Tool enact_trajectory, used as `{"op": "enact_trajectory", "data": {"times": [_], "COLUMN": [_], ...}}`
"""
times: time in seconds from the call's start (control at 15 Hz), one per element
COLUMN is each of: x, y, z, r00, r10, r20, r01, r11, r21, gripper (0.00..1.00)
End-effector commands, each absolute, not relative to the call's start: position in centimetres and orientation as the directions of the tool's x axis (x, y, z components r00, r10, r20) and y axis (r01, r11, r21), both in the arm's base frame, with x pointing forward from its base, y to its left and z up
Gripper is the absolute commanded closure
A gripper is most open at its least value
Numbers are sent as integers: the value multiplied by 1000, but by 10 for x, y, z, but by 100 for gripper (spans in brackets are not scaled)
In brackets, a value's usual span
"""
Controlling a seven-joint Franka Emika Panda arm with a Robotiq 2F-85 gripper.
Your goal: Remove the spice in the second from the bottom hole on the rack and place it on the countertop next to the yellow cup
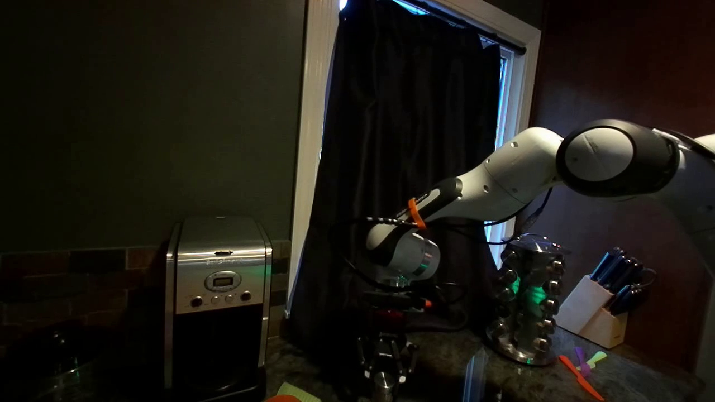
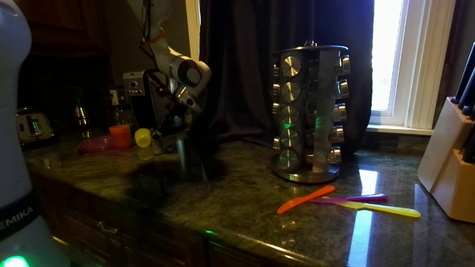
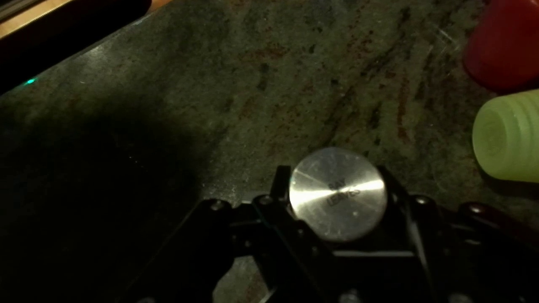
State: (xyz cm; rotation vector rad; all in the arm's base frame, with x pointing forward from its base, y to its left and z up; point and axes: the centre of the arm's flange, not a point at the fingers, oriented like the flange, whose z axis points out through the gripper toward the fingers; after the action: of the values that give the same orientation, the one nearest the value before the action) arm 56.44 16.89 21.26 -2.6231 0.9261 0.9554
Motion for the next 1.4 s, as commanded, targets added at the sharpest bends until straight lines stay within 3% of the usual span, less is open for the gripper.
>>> {"op": "enact_trajectory", "data": {"times": [0.0,0.27,0.33,0.4,0.47,0.73,1.0,1.33], "x": [567,566,565,565,564,559,556,544], "y": [173,176,177,177,178,175,158,115], "z": [209,209,209,210,212,224,249,307], "r00": [612,623,626,629,634,641,656,751], "r10": [-477,-471,-467,-464,-463,-477,-543,-591], "r20": [-631,-625,-625,-624,-619,-601,-524,-296], "r01": [-591,-577,-571,-567,-563,-568,-603,-589], "r11": [-806,-816,-820,-823,-825,-822,-795,-801], "r21": [37,41,41,41,40,46,68,107], "gripper": [75,75,54,25,24,0,0,0]}}
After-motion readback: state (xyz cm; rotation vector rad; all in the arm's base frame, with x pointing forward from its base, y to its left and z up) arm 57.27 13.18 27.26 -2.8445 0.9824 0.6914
